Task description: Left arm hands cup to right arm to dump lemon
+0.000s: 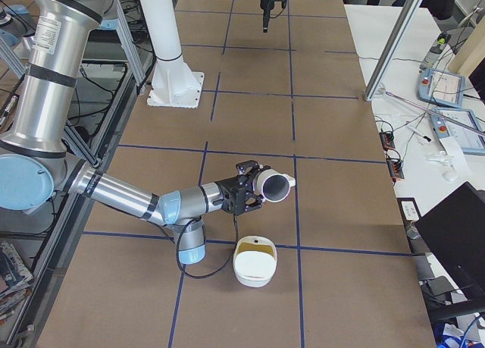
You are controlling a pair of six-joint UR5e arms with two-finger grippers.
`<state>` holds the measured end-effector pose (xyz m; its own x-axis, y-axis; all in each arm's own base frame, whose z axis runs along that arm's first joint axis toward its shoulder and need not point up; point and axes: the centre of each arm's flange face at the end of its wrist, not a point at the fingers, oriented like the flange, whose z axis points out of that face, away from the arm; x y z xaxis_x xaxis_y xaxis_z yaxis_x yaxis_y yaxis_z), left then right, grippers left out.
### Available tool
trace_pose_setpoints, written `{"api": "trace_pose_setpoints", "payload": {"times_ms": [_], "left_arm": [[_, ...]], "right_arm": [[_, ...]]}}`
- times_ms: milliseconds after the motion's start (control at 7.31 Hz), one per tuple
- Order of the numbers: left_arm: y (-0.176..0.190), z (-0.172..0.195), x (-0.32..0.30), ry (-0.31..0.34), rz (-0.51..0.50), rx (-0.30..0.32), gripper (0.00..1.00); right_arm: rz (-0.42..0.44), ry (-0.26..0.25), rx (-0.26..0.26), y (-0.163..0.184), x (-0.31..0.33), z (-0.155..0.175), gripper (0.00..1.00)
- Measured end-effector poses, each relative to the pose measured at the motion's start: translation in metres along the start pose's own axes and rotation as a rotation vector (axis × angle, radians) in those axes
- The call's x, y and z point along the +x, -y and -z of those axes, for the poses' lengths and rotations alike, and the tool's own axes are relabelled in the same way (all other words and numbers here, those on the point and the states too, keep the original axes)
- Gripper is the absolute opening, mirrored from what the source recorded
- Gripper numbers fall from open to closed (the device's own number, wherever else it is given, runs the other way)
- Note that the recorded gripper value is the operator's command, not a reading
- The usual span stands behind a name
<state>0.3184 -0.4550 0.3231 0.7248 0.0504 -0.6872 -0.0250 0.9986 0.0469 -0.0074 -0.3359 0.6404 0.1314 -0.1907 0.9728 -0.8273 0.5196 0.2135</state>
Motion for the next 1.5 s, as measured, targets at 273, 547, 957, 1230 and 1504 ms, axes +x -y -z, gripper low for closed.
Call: {"api": "trace_pose_setpoints", "payload": {"times_ms": [273, 547, 957, 1230, 1504], "left_arm": [[0.001, 0.002, 0.005, -0.008, 0.03, -0.001, 1.0], [0.007, 0.009, 0.028, -0.031, 0.057, 0.008, 1.0], [0.006, 0.019, 0.062, -0.04, 0.055, -0.04, 1.0], [0.007, 0.027, 0.075, -0.044, 0.061, -0.06, 1.0], [0.008, 0.03, 0.081, -0.048, 0.064, -0.062, 1.0]], "right_arm": [[0.276, -0.055, -0.106, 0.003, -0.009, -0.017, 0.05], [0.586, -0.065, -0.189, 0.01, -0.022, -0.036, 0.07], [0.759, -0.037, -0.31, 0.001, -0.075, -0.114, 0.08], [0.769, -0.015, -0.341, -0.013, -0.122, -0.185, 0.1], [0.787, -0.013, -0.306, -0.047, -0.171, -0.247, 0.13]]}}
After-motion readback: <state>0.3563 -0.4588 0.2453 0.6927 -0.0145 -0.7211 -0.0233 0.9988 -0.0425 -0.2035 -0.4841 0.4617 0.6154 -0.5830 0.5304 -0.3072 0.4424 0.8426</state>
